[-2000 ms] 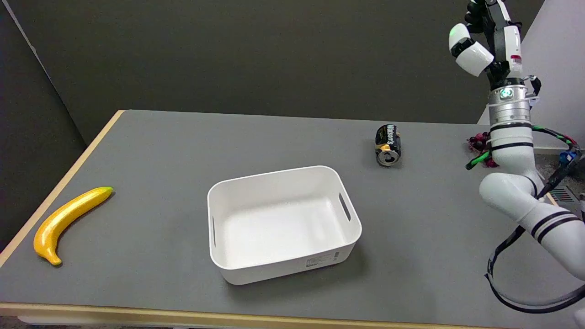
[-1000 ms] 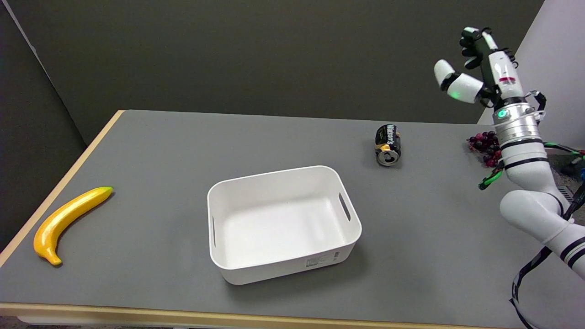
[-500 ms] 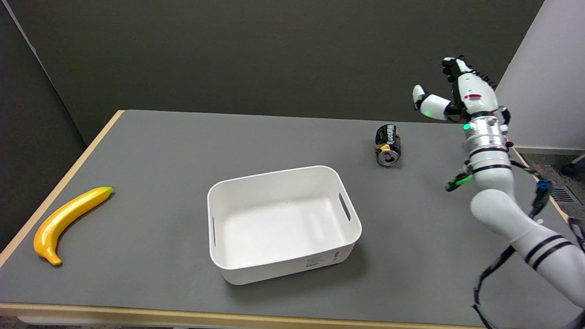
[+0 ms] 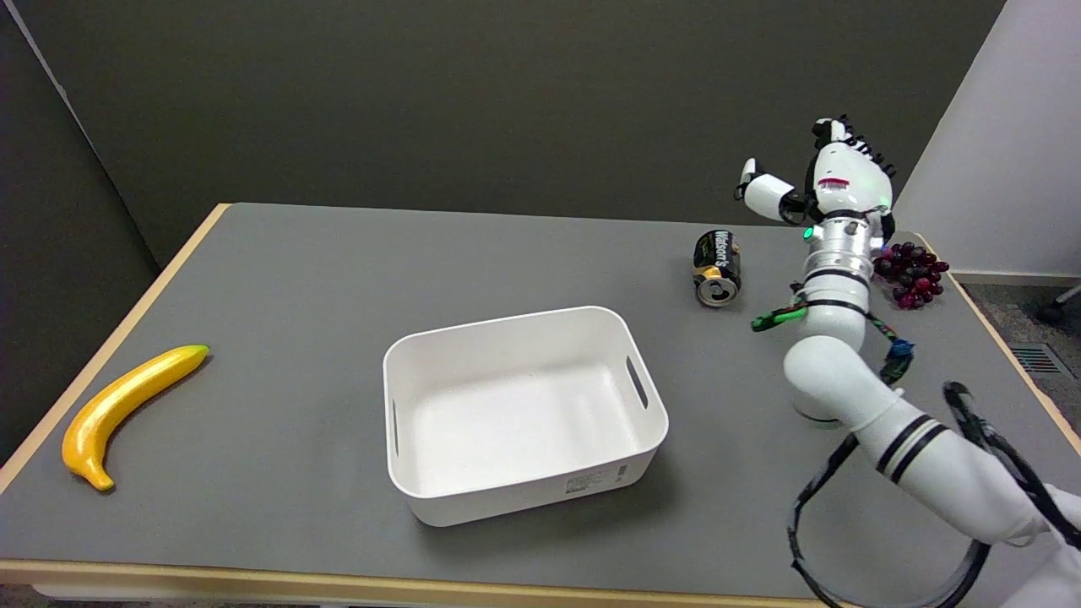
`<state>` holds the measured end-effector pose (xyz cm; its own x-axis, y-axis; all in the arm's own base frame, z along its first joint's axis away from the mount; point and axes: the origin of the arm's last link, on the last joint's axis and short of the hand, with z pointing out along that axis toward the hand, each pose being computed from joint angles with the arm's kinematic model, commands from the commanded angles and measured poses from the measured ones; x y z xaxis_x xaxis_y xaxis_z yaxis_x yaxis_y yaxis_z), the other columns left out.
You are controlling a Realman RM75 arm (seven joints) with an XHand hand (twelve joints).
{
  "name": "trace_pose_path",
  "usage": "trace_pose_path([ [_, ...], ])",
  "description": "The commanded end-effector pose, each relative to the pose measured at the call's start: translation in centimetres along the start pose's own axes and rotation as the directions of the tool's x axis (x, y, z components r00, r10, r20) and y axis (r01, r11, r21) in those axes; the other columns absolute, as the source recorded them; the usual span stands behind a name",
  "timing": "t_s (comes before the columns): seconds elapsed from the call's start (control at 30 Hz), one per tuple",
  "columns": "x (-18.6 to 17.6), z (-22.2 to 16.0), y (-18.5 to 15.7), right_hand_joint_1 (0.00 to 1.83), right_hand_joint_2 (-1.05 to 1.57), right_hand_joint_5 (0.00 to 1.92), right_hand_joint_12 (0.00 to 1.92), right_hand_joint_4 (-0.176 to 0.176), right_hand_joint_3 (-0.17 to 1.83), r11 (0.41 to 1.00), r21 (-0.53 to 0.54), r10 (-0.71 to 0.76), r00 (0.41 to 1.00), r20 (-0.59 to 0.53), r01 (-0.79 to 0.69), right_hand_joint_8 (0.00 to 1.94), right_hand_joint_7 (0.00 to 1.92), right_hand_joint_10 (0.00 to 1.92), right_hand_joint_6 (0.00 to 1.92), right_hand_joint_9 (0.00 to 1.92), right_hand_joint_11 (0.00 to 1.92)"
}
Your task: Pick up the black can.
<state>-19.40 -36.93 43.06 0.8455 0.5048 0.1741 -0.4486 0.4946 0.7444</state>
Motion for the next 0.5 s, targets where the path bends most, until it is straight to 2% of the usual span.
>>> trace_pose_path([
  [0.03,-1.9,-7.6,-4.7,0.48,0.70,0.17,1.65,-0.176,0.79,0.967,-0.247,-0.043,0.997,0.058,0.056,0.61,0.33,1.02,0.50,0.24,0.40],
  [0.27,-5.2,-9.4,-5.8,0.46,0.71,0.15,1.65,-0.176,0.78,0.975,-0.222,0.029,0.967,0.253,0.029,0.59,0.30,1.01,0.48,0.23,0.40],
  [0.5,-5.9,-9.2,-7.2,0.43,0.74,0.10,1.62,-0.176,0.77,0.989,-0.145,0.035,0.957,0.287,0.008,0.55,0.24,0.95,0.43,0.19,0.36],
])
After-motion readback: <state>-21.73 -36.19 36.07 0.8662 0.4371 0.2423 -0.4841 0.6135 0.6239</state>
